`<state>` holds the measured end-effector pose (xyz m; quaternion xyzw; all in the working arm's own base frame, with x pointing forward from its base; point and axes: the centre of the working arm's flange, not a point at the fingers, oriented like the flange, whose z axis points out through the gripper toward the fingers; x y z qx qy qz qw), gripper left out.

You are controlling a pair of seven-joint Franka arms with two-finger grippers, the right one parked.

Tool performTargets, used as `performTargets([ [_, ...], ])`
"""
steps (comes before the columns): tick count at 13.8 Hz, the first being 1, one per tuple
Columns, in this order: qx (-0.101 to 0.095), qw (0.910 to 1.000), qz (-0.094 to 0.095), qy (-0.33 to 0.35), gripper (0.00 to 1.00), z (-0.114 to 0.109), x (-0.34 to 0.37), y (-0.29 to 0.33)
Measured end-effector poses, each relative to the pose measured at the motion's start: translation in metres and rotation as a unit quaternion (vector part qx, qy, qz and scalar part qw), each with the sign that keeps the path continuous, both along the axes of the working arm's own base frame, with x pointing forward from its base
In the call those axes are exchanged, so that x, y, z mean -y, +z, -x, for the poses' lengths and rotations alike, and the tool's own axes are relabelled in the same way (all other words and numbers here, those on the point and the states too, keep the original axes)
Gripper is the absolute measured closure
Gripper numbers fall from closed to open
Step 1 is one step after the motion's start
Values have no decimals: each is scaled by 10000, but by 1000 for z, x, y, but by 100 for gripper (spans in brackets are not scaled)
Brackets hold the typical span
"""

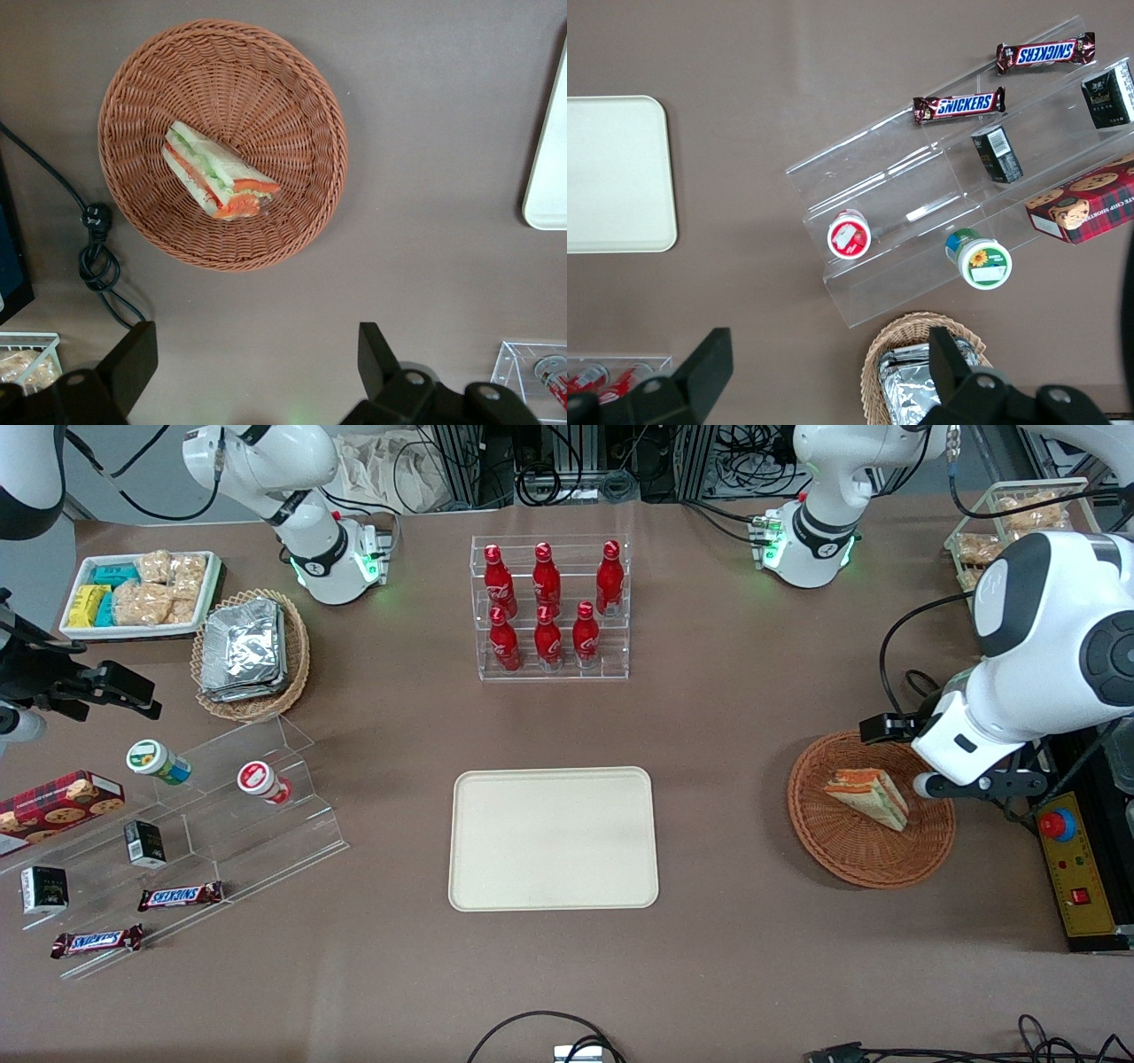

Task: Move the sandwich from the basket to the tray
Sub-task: 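Lower the open left gripper over the sandwich in the wicker basket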

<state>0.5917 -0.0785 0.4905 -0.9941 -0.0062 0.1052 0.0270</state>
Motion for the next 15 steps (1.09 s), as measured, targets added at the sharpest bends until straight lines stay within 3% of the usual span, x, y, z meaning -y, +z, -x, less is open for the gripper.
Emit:
performTargets([
  [9,168,9994,-25,301,0,-17,-9,5],
  [12,142,9943,-178,1041,1,-26,-15,-26],
  [15,145,9824,-326,1833,0,-24,-31,-70],
])
